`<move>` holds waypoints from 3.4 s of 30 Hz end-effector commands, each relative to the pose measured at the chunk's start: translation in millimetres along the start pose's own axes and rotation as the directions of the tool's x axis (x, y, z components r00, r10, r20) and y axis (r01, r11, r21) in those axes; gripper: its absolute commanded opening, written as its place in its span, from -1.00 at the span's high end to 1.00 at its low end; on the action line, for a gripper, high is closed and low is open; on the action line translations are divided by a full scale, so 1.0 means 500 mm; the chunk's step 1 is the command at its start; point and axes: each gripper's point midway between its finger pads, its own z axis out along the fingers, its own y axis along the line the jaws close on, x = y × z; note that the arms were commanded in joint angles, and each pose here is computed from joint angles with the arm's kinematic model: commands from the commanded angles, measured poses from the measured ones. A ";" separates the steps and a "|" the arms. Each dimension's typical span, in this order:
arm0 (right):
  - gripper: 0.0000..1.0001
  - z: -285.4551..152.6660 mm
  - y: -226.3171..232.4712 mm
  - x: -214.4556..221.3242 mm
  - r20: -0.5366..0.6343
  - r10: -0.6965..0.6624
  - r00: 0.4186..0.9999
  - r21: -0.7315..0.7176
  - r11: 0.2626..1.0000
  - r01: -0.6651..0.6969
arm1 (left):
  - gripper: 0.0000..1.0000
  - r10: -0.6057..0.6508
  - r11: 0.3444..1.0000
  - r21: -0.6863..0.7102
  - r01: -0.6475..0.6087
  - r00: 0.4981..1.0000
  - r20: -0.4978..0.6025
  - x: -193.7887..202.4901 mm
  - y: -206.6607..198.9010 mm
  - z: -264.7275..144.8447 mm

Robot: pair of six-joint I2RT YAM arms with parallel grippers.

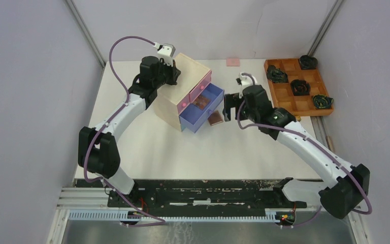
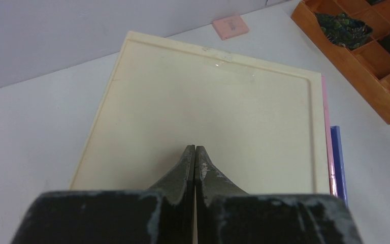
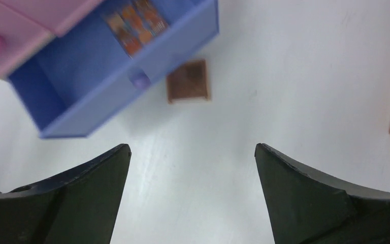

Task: Organize the makeup
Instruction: Place the makeup in the drawer, then pick up the makeup from the center of the board.

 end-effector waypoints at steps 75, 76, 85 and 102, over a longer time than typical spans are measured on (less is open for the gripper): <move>-1.00 0.445 0.012 0.267 0.043 0.002 0.999 0.285 0.958 -0.014 | 0.94 -0.058 0.996 -0.084 0.011 0.811 -0.582 0.383 0.048 -0.047; -1.00 0.447 0.005 0.269 0.037 0.005 0.999 0.310 0.950 -0.016 | 0.94 -0.058 0.997 -0.083 0.011 0.811 -0.583 0.383 0.047 -0.048; -0.35 0.438 -0.007 0.295 0.004 0.044 0.999 0.340 0.939 -0.043 | 0.94 -0.055 0.996 -0.086 0.006 0.809 -0.585 0.384 0.050 -0.050; 0.99 0.249 -0.054 0.265 -0.002 0.012 1.000 0.329 0.944 -0.011 | 0.94 -0.060 0.997 -0.080 0.017 0.823 -0.564 0.366 0.044 -0.051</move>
